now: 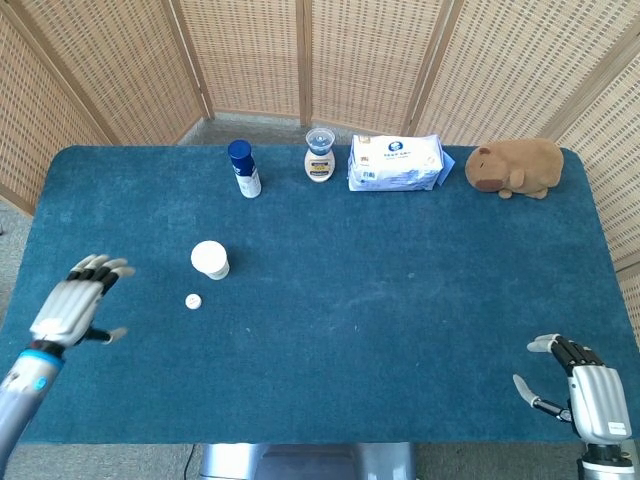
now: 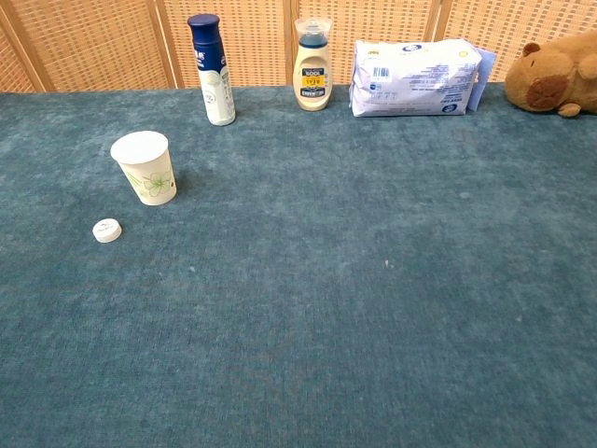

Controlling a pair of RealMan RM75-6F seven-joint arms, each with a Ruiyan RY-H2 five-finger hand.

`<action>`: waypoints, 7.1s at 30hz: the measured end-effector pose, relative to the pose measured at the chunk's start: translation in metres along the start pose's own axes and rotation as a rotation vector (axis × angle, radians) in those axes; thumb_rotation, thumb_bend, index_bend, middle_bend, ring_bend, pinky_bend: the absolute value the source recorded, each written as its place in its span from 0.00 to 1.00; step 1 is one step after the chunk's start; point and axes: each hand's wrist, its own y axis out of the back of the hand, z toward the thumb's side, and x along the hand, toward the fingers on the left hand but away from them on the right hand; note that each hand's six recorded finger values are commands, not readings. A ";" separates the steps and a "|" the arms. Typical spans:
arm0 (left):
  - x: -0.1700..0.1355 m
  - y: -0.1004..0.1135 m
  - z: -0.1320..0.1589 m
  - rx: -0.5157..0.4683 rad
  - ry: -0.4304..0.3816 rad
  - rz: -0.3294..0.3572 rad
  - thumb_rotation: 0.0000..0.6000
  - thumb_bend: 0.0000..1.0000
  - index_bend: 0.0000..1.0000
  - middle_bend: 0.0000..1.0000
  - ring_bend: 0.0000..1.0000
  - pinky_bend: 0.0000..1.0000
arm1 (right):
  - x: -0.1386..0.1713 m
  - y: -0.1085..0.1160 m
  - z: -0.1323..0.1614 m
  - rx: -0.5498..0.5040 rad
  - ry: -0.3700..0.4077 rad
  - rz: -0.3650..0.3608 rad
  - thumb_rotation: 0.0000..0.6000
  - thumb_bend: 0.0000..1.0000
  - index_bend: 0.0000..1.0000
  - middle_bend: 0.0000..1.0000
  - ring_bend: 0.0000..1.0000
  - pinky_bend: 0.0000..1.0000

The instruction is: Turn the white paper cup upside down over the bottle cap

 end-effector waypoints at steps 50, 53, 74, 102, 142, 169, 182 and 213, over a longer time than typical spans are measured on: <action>0.146 -0.039 0.111 0.185 -0.125 -0.080 0.89 0.25 0.26 0.10 0.00 0.07 | 0.009 0.011 -0.025 0.033 -0.098 -0.051 0.70 0.32 0.40 0.37 0.39 0.39; 0.147 -0.040 0.110 0.189 -0.119 -0.080 0.90 0.26 0.29 0.10 0.00 0.07 | 0.009 0.012 -0.026 0.035 -0.103 -0.053 0.70 0.32 0.40 0.37 0.39 0.39; 0.148 -0.036 0.103 0.163 -0.104 -0.058 0.94 0.28 0.41 0.10 0.00 0.07 | 0.008 0.012 -0.024 0.040 -0.101 -0.049 0.70 0.32 0.40 0.37 0.39 0.39; 0.129 -0.013 0.098 0.483 -0.147 0.017 0.97 0.28 0.41 0.10 0.00 0.07 | 0.006 0.006 -0.023 0.019 -0.085 -0.043 0.70 0.32 0.40 0.37 0.39 0.39; 0.140 -0.070 0.174 1.151 -0.139 -0.003 1.00 0.15 0.00 0.00 0.00 0.02 | 0.019 0.014 -0.041 -0.008 -0.113 -0.075 0.70 0.32 0.40 0.37 0.39 0.39; 0.122 -0.020 0.125 0.290 -0.102 -0.047 1.00 0.13 0.13 0.00 0.00 0.02 | 0.013 0.006 -0.027 -0.010 -0.075 -0.056 0.70 0.32 0.40 0.37 0.39 0.39; 0.142 -0.022 0.079 -0.006 -0.046 -0.121 1.00 0.13 0.23 0.00 0.00 0.02 | 0.014 0.004 -0.018 0.007 -0.069 -0.048 0.70 0.32 0.40 0.37 0.39 0.39; 0.176 -0.044 0.117 0.188 -0.126 -0.068 1.00 0.21 0.23 0.00 0.00 0.02 | 0.017 0.007 -0.025 0.028 -0.105 -0.054 0.70 0.32 0.40 0.37 0.39 0.39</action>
